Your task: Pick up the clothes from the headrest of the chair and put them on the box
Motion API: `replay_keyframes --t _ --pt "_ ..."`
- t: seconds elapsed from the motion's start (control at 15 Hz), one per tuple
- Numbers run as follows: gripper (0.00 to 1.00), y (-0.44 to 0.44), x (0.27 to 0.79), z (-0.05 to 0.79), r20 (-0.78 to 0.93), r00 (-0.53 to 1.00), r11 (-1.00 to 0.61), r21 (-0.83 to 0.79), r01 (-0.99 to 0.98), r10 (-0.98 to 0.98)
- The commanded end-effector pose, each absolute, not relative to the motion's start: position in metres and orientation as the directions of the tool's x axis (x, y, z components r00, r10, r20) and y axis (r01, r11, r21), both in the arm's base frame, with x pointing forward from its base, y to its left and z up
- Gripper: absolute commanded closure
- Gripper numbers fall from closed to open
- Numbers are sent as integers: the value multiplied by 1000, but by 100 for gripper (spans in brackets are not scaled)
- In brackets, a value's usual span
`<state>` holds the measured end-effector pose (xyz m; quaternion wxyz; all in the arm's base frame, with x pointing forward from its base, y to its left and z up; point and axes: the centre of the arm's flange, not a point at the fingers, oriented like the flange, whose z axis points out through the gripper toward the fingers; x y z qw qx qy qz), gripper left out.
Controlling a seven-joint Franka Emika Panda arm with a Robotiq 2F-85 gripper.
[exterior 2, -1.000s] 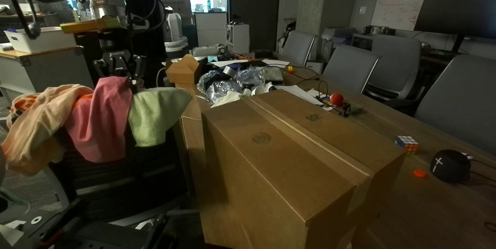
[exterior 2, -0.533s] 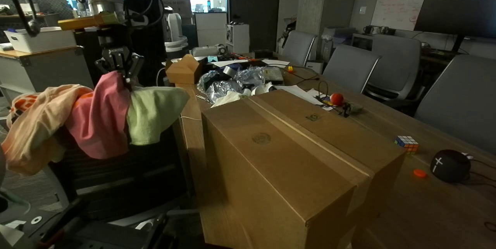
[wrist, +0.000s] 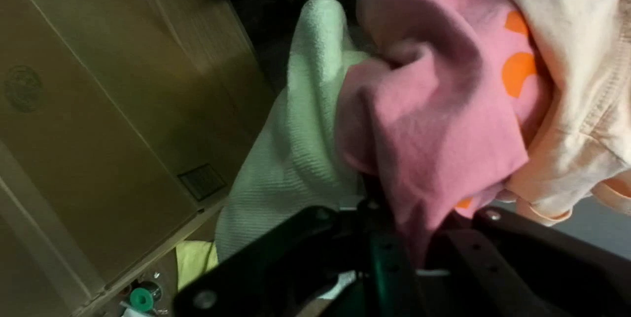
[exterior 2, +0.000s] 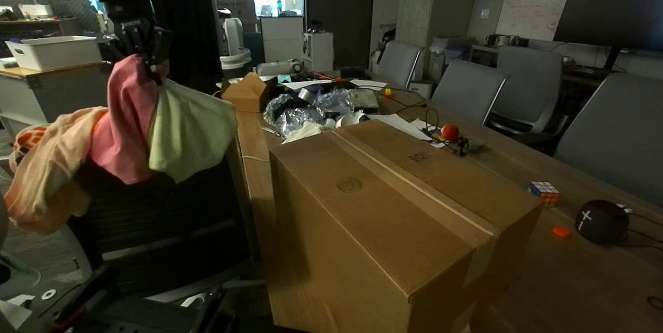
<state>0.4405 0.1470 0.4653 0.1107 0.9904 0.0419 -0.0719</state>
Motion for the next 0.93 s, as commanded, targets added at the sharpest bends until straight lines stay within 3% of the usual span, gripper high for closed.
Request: replay_keyframes --t 0.0,0.53,0.87 --pt "98 146 422 514 -75 997 -975 220 26 10" --pt "98 123 405 577 72 994 -986 138 -88 -79" --pt "98 59 401 606 112 953 -959 1 -283 -281"
